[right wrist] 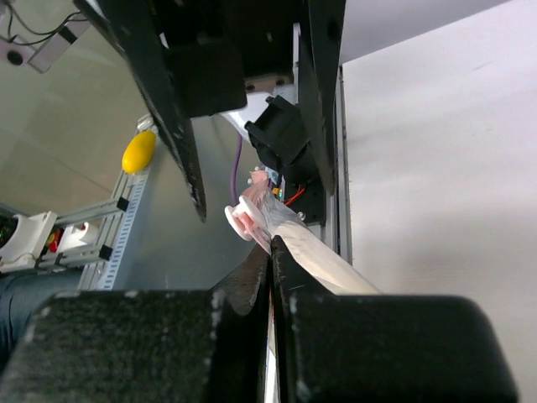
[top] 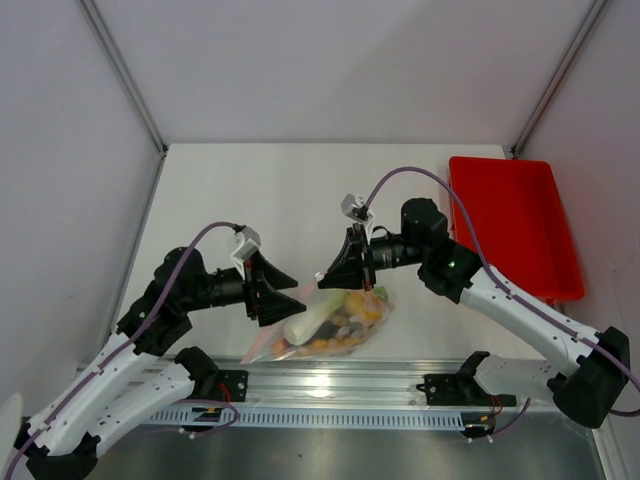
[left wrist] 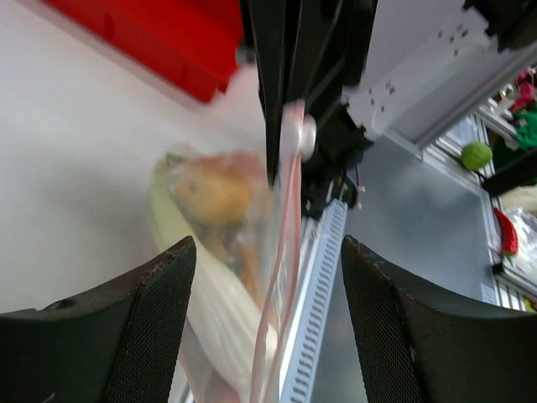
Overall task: Place the food in the zip-top bag and seal the zipper
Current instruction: Zip the zipper food storage bag at the center of the board.
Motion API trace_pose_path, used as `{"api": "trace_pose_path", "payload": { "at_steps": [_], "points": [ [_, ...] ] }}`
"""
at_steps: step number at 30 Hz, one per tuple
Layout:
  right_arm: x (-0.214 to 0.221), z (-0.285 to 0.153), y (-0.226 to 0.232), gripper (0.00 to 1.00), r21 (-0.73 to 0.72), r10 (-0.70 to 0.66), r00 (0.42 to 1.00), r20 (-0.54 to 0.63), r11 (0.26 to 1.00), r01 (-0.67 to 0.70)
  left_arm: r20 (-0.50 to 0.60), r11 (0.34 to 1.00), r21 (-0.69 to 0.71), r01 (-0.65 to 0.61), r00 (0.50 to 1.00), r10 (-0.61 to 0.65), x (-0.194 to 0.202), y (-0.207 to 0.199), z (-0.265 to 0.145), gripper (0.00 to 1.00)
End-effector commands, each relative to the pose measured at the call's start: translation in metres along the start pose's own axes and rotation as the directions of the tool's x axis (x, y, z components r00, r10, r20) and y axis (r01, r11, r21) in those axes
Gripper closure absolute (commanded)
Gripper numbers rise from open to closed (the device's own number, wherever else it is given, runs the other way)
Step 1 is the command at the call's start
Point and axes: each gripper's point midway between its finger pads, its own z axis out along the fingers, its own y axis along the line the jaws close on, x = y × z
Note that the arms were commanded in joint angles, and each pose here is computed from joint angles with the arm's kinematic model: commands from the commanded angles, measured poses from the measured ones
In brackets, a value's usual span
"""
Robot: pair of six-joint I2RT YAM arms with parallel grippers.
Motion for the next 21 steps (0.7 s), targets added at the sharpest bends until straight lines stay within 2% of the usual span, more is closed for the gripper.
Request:
{"api": "trace_pose_path", "payload": {
  "at_steps": [1,7,11,14,21],
  "points": [
    [-0.030,0.007,0.006,1.00,0.099,-0.010,0.995,0.097,0.995,0.001,0.171,0.995,-0.056,-0.084,0.981,0.093,-0.060,-0.002,0.000,0.28],
    [-0.026,0.015,-0.008,1.00,0.240,0.055,0.990,0.130,0.967,-0.086,0.228,0.990,-0.089,-0.110,0.965,0.127,-0.081,0.003,0.008,0.28],
    [-0.029,0.012,-0.017,1.00,0.297,0.114,0.977,0.180,0.940,-0.164,0.232,0.989,-0.067,-0.131,0.962,0.143,-0.080,0.002,0.013,0.40],
    [-0.035,0.010,-0.017,1.00,0.306,0.107,0.972,0.208,0.937,-0.168,0.219,0.990,-0.071,-0.125,0.966,0.138,-0.076,0.005,0.015,0.48],
    [-0.041,0.009,-0.009,1.00,0.287,0.109,0.970,0.218,0.943,-0.171,0.203,0.991,-0.067,-0.118,0.971,0.129,-0.069,0.007,0.016,0.59]
  ]
}}
